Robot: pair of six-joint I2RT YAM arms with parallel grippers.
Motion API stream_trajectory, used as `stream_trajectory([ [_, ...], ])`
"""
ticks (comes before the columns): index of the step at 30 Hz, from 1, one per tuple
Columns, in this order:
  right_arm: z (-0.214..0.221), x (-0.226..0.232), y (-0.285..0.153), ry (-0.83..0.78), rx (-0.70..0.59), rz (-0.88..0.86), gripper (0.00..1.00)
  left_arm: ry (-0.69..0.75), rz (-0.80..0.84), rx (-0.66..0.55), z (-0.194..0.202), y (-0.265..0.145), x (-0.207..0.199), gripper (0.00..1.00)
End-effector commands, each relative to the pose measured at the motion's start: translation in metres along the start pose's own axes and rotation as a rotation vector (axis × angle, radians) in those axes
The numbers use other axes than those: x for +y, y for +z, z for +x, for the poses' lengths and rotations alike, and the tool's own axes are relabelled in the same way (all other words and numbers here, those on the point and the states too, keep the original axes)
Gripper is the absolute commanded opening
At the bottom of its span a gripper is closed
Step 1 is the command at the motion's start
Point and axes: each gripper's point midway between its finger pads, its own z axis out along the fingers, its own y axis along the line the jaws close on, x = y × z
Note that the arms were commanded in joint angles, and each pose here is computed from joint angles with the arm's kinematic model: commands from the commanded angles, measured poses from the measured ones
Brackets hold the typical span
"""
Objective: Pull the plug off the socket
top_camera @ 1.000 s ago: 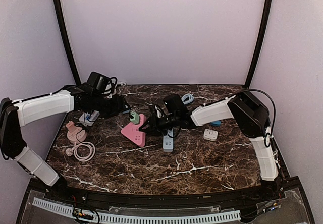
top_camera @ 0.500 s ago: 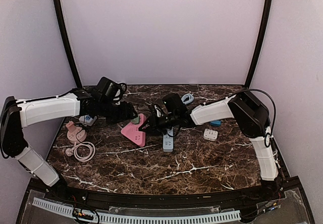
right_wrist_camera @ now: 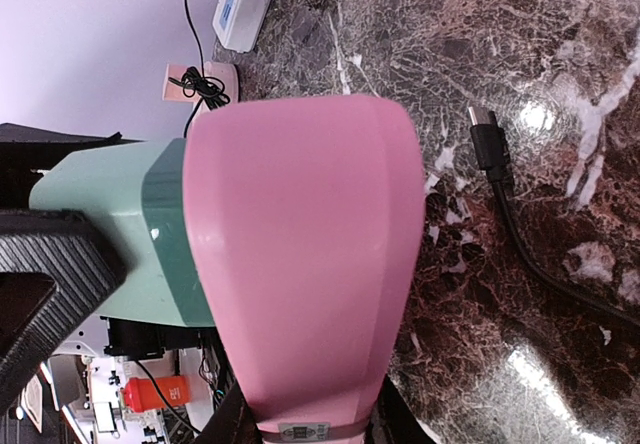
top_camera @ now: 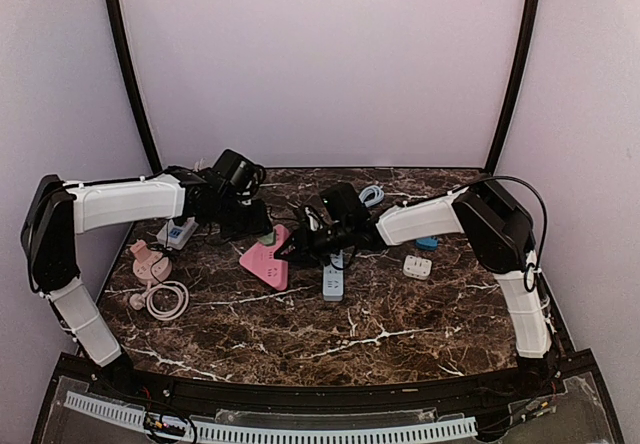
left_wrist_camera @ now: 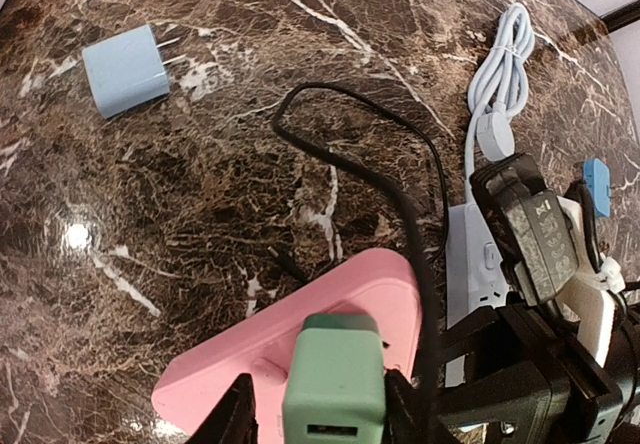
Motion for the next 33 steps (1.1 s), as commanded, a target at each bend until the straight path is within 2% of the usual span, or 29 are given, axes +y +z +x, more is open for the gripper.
stream_trajectory([
  [1,-0.01,0.021,-0.003,-0.056,-0.021,-0.033,0.22,0.027,-0.024,-0.001,-0.003,-0.002,0.0,0.33],
  [4,-0.009,0.02,-0.002,-0.055,-0.017,-0.032,0.22,0.027,-0.022,0.007,-0.001,-0.001,0.0,0.23],
  [5,-0.01,0.019,-0.002,-0.051,-0.017,-0.03,0.21,0.028,-0.019,0.012,0.0,-0.002,-0.001,0.16],
  [7,-0.01,0.017,0.0,-0.043,-0.015,-0.025,0.19,0.026,-0.012,0.012,-0.001,-0.004,-0.002,0.08],
  [11,-0.01,0.007,0.003,-0.01,-0.014,0.006,0.1,0.027,0.013,-0.012,-0.006,-0.016,-0.007,0.0],
  [18,-0.009,-0.011,0.004,0.061,-0.013,0.036,0.03,0.054,0.07,-0.066,-0.013,-0.04,-0.019,0.0],
  [33,-0.015,-0.032,0.001,0.101,-0.036,0.098,0.01,0.089,0.197,-0.14,-0.009,-0.079,-0.029,0.0],
])
